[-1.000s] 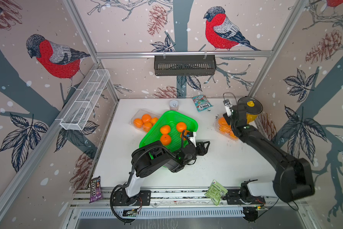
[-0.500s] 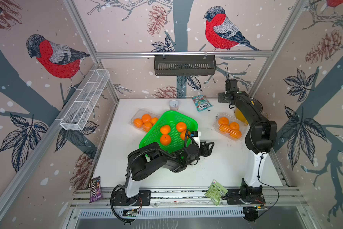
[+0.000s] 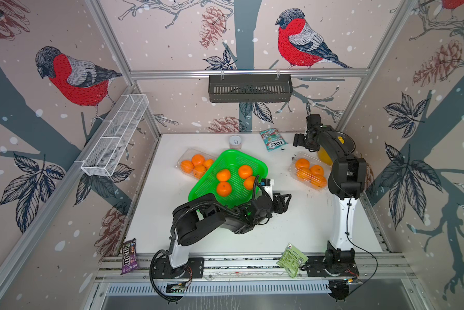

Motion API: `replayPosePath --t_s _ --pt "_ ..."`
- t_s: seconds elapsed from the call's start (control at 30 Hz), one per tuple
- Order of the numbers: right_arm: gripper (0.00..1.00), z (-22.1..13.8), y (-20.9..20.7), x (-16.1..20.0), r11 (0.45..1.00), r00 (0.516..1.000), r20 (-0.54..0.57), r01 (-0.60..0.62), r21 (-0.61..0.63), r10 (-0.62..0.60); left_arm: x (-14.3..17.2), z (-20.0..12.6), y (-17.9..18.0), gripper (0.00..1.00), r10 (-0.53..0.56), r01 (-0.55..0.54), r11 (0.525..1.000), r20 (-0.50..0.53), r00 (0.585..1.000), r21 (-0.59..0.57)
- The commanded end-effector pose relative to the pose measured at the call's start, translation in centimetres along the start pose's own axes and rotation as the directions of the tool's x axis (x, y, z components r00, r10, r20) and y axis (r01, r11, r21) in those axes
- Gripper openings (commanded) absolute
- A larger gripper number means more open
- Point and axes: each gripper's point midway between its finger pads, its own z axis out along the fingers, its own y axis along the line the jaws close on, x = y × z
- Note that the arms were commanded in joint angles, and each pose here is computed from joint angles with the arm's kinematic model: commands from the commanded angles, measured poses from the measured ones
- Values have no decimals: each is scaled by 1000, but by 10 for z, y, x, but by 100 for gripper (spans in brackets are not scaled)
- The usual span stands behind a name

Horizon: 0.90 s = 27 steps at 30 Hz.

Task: Take oranges out of containers
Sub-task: Move the packing box to the center of the board.

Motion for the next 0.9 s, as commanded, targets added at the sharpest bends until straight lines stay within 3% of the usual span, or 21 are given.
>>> replayPosePath --t_s 0.0,0.3,0.57,0.77,0.87 --pt "91 -3 4 13 996 998 -44 -54 -71 51 -3 -2 1 64 -4 4 1000 14 1000 -14" --pt "91 -24 21 49 980 994 -87 -81 -182 66 9 -12 10 60 -60 60 997 -11 998 -51" --pt "91 -59 34 94 957 991 -74 -130 -261 114 50 -24 26 54 -181 176 982 -67 981 -70" --pt "90 -81 34 120 956 993 -60 -115 -270 103 66 -23 36 53 -228 223 973 -86 970 -66" --pt "90 -103 36 116 966 999 4 -45 -254 47 63 -22 36 52 -224 220 973 -75 972 -69"
